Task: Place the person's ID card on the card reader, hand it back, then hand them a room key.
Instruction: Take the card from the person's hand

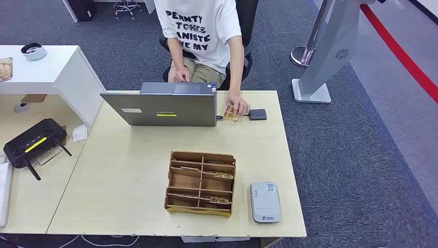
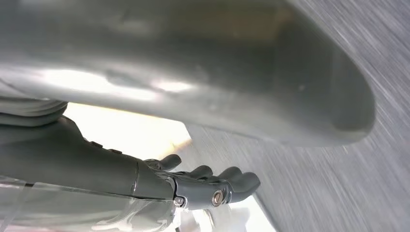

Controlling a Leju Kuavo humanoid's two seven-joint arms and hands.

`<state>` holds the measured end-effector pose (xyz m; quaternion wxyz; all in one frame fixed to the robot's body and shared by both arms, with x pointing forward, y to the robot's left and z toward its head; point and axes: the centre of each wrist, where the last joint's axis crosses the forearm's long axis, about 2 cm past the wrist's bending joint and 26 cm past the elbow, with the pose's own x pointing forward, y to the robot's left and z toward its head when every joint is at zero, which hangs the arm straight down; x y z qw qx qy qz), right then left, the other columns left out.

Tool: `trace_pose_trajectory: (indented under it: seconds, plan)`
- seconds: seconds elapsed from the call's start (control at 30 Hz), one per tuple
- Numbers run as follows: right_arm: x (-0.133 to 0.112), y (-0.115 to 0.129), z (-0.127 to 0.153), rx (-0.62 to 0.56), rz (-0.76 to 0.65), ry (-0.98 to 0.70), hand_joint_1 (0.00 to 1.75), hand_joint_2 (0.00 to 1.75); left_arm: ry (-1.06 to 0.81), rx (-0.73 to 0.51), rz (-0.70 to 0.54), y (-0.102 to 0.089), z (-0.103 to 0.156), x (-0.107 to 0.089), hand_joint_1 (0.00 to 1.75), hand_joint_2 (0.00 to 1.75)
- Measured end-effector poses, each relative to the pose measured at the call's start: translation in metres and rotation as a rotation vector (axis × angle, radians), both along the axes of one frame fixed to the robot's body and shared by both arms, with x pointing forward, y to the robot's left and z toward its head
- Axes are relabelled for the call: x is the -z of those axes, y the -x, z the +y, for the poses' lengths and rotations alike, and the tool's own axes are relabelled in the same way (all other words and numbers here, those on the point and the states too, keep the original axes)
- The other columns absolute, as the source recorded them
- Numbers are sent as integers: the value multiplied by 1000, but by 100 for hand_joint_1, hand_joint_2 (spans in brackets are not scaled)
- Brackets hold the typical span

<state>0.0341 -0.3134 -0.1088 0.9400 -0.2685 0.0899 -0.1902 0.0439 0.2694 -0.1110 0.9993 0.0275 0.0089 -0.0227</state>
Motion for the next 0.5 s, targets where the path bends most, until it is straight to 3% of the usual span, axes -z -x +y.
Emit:
trace_pose_trajectory:
  seconds: [0.07,0.3,0.37,0.43,0.5]
  plan:
    - [-1,1,-11,-51,-73,66,0,0,0,-7,-2,0,0,0,0,0]
    - [-15,3,-106,-288,-574,531,0,0,9,-36,-21,3,-3,0,0,0]
    - [-18,-19,-109,-331,-689,564,0,0,14,-41,-23,3,-5,0,0,0]
    - [-28,-67,-92,-390,-831,565,0,0,20,-43,-24,3,-7,0,0,0]
    - [-54,-110,-75,-591,-950,664,0,0,26,-43,-27,2,-9,0,0,0]
